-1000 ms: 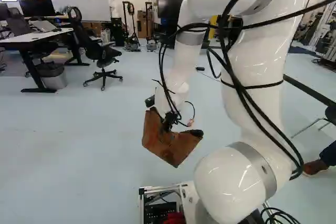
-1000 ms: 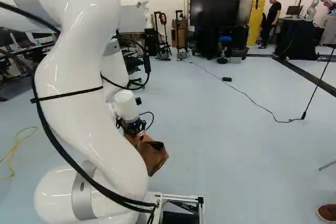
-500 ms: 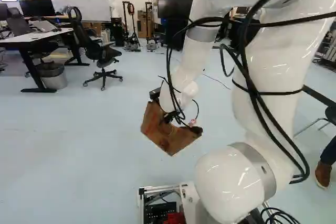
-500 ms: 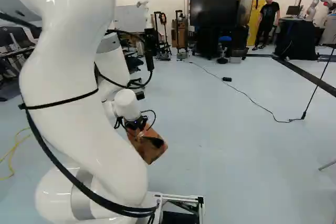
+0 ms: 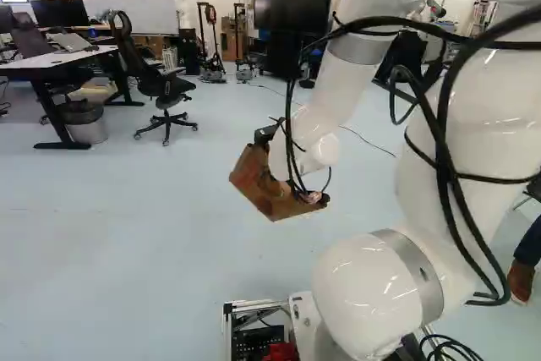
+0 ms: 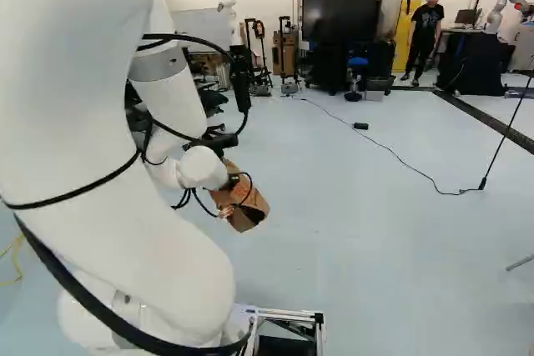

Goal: Pick up the grocery bag from the ground

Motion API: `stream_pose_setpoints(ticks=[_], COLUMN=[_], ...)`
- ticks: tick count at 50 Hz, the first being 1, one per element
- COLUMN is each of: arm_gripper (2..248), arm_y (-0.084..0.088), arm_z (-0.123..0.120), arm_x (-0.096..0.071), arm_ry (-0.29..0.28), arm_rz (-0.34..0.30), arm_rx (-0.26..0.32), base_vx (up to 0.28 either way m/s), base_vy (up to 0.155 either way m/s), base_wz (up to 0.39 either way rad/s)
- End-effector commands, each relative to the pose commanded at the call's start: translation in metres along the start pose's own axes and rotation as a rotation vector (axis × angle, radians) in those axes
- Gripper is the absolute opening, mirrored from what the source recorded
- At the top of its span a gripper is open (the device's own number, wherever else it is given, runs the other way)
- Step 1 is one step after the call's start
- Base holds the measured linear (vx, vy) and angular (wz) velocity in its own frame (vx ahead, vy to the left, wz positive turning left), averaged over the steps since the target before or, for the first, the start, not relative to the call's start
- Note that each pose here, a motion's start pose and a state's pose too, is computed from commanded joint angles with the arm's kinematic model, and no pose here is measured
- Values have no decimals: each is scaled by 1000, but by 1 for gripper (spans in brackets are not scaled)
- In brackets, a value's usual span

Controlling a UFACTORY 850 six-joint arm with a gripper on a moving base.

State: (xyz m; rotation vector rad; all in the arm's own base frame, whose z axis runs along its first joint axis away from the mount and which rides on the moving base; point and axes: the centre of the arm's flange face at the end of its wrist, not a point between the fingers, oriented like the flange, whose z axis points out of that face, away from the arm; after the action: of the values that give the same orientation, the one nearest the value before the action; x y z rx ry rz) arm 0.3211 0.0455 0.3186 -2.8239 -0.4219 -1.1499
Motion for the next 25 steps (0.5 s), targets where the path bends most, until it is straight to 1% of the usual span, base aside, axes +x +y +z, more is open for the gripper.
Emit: stream_pose_setpoints(ticks=[8, 25], arm_gripper=[21, 21], arm_y=[7, 18], arm_z=[-14, -39], arm_x=[0, -3], arm_ry=[88, 240], arm_rz=[41, 107], arm_rx=[-35, -102], base_vx=[0, 0], base_vy=[0, 0], base_wz=[0, 0])
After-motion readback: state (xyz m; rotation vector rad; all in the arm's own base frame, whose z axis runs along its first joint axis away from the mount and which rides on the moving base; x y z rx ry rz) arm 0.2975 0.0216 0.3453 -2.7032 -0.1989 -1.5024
